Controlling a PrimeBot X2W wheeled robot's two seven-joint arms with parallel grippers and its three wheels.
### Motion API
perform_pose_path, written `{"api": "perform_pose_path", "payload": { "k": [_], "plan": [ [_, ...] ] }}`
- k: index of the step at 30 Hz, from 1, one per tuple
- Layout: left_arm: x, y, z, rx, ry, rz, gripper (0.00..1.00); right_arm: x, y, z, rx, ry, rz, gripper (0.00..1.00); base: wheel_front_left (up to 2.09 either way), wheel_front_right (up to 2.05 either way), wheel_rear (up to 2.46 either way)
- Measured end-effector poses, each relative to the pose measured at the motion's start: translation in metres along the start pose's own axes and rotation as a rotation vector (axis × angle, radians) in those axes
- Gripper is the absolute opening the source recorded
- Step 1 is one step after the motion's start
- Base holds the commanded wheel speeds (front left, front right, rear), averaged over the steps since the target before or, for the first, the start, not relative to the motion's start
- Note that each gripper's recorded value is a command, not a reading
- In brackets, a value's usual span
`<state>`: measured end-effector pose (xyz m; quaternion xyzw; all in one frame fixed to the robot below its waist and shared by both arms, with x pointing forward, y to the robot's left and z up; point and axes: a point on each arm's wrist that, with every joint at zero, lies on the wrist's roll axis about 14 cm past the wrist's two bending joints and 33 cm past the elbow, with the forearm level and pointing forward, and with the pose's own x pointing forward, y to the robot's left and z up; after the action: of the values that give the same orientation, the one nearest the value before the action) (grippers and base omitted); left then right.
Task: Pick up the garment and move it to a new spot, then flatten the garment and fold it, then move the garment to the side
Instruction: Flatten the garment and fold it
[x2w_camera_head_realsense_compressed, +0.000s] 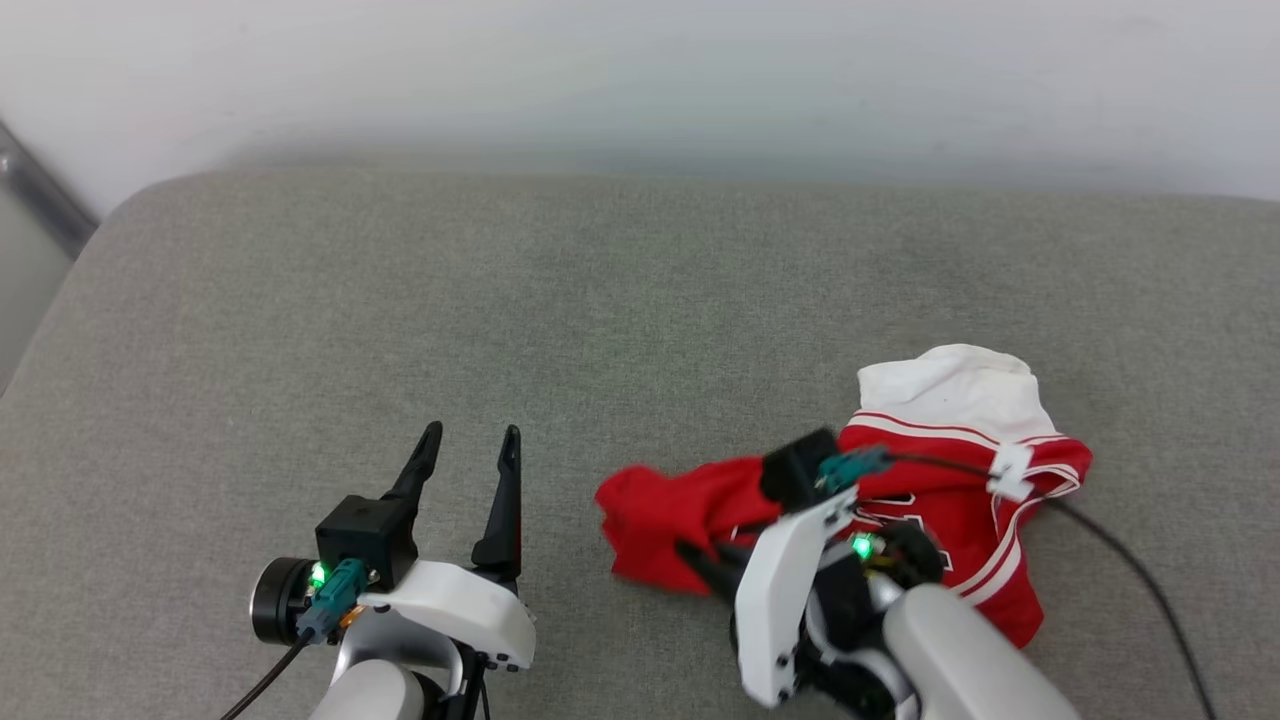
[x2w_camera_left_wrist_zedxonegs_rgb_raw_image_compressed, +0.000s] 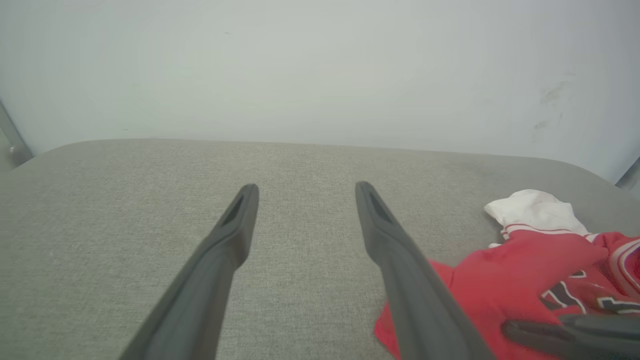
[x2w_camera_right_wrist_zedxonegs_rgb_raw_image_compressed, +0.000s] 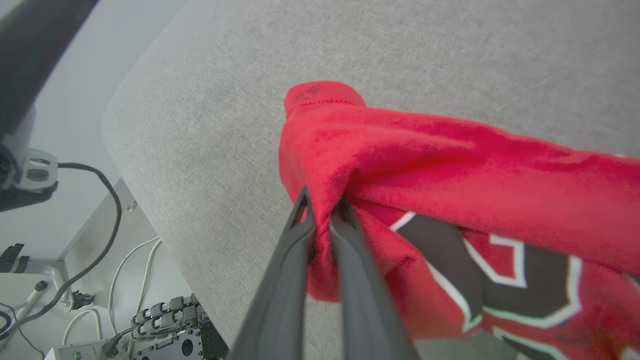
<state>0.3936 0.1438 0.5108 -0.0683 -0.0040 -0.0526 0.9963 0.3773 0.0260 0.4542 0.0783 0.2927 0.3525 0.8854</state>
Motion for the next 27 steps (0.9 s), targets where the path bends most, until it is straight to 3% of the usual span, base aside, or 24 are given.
{"api": "perform_pose_path", "payload": {
  "k": [1, 2, 3, 6, 12, 16, 22, 27],
  "plan": [
    [0.001, -0.001, -0.001, -0.002, 0.004, -0.002, 1.0, 0.004, 0.003, -0.012, 0.016, 0.033, 0.014, 0.1, 0.0, 0.0, 0.0],
    [0.001, 0.0, -0.003, -0.002, 0.008, -0.001, 1.0, 0.007, 0.006, -0.024, 0.028, 0.062, 0.024, 0.47, 0.0, 0.0, 0.0],
    [0.002, 0.0, -0.005, -0.002, 0.013, 0.0, 1.0, 0.01, 0.009, -0.034, 0.027, 0.088, 0.033, 1.0, 0.0, 0.0, 0.0],
    [0.005, 0.002, -0.006, -0.002, 0.013, 0.003, 1.0, 0.014, 0.012, -0.035, 0.035, 0.051, 0.047, 1.0, 0.0, 0.0, 0.0],
    [0.002, 0.001, -0.003, 0.0, 0.006, 0.004, 1.0, 0.007, 0.022, 0.009, -0.024, -0.171, 0.074, 1.0, 0.0, 0.0, 0.0],
    [-0.004, 0.002, -0.002, 0.0, 0.005, 0.009, 1.0, -0.016, 0.011, 0.046, -0.06, -0.352, 0.035, 1.0, 0.0, 0.0, 0.0],
    [-0.013, -0.001, 0.004, 0.006, -0.01, 0.006, 1.0, -0.07, -0.039, 0.088, -0.1, -0.607, -0.167, 1.0, 0.0, 0.0, 0.0],
    [-0.015, -0.005, 0.011, 0.01, -0.026, -0.005, 1.0, -0.127, -0.089, 0.098, -0.114, -0.73, -0.39, 1.0, 0.0, 0.0, 0.0]
  ]
}}
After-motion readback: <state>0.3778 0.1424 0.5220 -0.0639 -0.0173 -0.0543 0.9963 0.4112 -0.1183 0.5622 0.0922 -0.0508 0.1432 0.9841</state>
